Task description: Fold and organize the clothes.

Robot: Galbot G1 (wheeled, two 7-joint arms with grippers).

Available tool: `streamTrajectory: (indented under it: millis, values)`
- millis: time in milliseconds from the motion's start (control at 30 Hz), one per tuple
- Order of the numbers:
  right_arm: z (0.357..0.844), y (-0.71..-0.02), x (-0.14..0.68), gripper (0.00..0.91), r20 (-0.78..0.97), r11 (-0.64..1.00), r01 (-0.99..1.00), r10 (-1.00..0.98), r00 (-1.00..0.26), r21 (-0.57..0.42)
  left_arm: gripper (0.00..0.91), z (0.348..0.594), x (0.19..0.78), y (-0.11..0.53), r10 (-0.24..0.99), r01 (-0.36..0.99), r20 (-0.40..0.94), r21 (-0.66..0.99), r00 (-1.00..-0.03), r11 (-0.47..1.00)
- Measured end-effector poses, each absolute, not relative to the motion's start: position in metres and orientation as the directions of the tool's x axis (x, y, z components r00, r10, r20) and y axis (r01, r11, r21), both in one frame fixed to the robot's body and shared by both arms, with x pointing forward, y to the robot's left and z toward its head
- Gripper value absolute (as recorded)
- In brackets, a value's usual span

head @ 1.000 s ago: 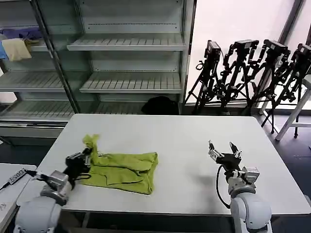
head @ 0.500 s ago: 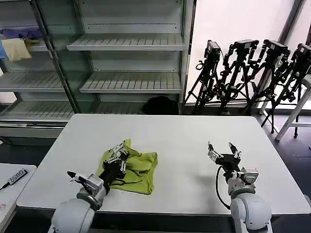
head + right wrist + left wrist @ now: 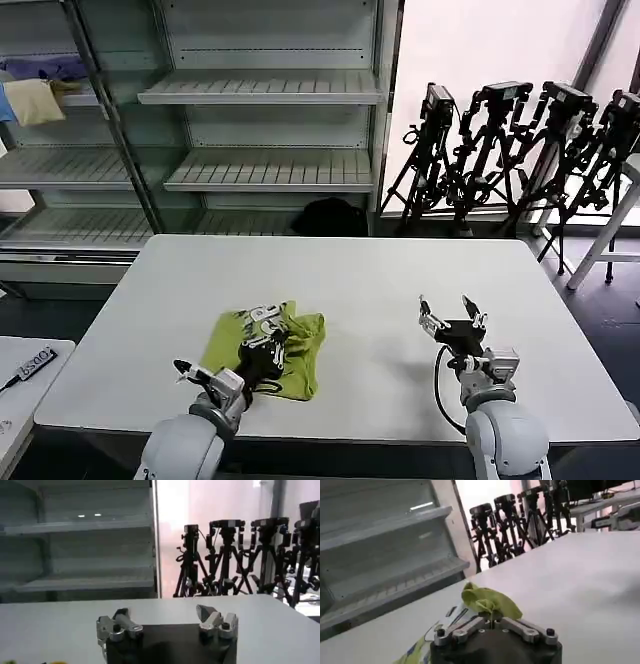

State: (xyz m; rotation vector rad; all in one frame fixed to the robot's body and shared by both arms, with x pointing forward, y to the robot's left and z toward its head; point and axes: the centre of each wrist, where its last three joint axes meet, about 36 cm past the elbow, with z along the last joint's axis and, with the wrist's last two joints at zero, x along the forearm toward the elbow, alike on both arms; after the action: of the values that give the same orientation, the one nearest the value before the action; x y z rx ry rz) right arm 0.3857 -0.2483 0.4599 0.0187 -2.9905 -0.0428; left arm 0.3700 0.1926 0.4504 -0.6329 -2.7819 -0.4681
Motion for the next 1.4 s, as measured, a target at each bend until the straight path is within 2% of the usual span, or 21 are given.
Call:
streamTrajectory:
  millis: [1000, 1400]
  values:
    - [0.456, -0.247, 0.384, 0.907, 0.144, 1.0, -0.007, -0.009, -0.989, 0.014, 0.907, 0.414, 0.356, 0.131, 0.404, 0.494, 0.381, 0.174, -0.832, 0.852]
    - [0.454, -0.246, 0.386, 0.907, 0.146, 1.0, -0.003, -0.005, -0.989, 0.015, 0.907, 0.414, 0.355, 0.124, 0.437, 0.498, 0.374, 0.082, -0.818, 0.863]
